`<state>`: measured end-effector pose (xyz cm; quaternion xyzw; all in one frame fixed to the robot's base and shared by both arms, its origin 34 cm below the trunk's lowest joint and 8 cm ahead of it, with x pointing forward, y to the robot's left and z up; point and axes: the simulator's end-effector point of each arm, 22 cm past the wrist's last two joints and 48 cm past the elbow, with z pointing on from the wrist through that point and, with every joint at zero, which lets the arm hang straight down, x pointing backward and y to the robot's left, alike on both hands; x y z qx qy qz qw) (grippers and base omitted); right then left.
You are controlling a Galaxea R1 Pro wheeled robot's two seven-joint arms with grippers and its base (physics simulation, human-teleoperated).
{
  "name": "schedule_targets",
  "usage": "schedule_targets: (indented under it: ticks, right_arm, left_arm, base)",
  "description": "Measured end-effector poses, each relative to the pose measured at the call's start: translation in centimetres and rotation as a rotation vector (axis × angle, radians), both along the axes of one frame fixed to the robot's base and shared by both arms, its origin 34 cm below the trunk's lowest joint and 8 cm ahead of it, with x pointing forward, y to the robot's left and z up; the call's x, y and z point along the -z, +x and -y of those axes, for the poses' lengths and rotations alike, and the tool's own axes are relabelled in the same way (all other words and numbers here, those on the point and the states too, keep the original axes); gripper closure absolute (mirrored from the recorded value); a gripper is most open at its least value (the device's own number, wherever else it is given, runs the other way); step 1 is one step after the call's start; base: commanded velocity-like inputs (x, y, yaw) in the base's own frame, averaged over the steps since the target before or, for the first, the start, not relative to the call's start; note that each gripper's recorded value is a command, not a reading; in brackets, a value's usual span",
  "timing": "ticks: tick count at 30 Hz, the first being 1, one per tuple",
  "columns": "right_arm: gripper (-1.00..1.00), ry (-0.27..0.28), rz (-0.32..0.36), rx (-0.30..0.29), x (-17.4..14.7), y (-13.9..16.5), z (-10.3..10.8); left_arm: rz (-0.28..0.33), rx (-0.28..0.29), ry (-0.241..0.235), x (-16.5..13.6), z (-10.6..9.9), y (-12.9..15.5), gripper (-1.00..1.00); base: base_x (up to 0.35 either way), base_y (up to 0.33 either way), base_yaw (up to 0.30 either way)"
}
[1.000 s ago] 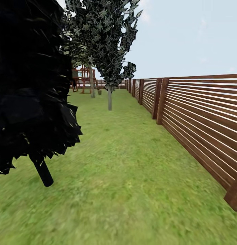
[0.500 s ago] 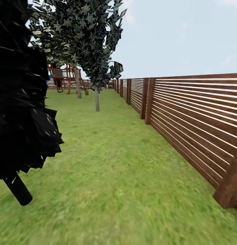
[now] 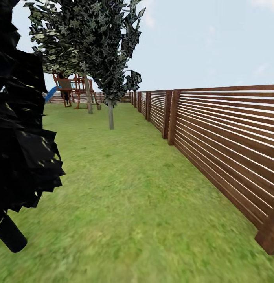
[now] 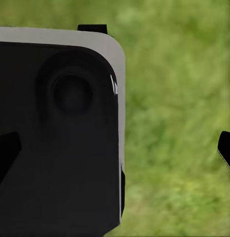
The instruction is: Take the three Easter eggs out of the wicker basket on the lawn in the garden, then place them on the lawn next to a single tree (choose any tree) so that all three eggs are next to the same tree and none are left in the basket.
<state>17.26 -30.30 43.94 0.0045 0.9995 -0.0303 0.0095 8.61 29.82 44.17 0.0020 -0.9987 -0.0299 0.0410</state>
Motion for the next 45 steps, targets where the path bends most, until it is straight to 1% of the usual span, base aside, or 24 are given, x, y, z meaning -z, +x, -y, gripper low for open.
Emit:
schedule_targets:
  ticks: [11,45]
  right_arm:
    - [-1.00,0.001,0.001,0.001,0.00,0.01,-0.05]
    - [-1.00,0.000,0.000,-0.001,0.00,0.00,-0.04]
  left_arm:
    - [0.000,0.000,0.000,0.00,0.00,0.00,-1.00]
    - [0.004,0.000,0.000,0.02,0.00,0.21,-1.00]
  base:
    - [0.330,0.000,-0.144]
    - [0.330,0.000,-0.002]
